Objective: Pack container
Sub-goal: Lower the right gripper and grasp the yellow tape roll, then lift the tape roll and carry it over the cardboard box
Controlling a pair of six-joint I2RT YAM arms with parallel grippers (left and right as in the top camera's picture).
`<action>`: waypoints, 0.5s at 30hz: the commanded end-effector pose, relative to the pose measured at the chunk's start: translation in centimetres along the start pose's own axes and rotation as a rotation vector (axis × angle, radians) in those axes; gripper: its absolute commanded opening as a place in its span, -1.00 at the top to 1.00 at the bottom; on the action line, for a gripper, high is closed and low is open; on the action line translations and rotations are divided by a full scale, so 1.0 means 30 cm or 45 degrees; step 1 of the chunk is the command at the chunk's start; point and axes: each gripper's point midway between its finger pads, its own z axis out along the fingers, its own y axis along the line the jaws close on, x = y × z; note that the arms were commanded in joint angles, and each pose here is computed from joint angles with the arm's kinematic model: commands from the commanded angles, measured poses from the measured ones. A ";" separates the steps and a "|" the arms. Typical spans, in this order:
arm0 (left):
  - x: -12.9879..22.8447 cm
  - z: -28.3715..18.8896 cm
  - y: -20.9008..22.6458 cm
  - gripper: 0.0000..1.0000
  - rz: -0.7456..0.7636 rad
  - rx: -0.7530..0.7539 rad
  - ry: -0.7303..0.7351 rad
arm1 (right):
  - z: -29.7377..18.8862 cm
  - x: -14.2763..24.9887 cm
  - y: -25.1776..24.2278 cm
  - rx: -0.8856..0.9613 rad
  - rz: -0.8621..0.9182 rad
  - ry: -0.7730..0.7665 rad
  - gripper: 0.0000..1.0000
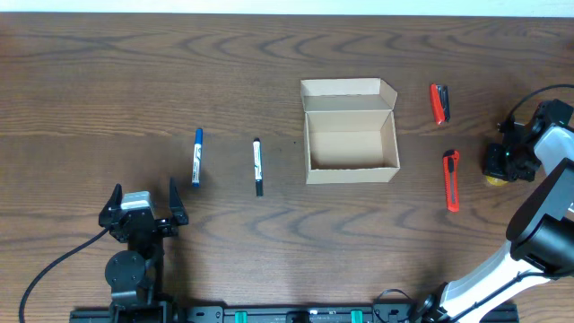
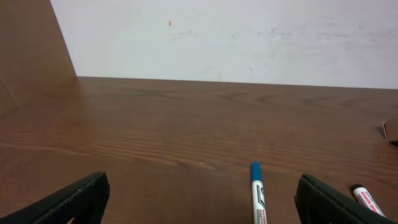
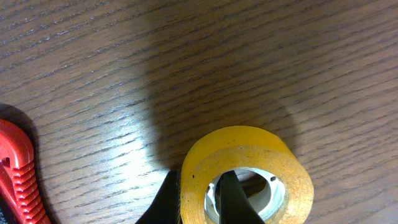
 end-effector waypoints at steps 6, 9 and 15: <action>0.059 0.002 0.005 -0.90 -0.001 -0.009 0.072 | 0.013 -0.012 0.002 -0.010 0.076 0.000 0.97; 0.059 0.002 0.005 -0.90 -0.001 -0.009 0.072 | -0.035 -0.056 0.004 -0.007 0.067 -0.017 0.97; 0.059 0.002 0.005 -0.91 -0.001 -0.009 0.072 | -0.246 -0.228 0.048 -0.027 0.004 -0.135 0.97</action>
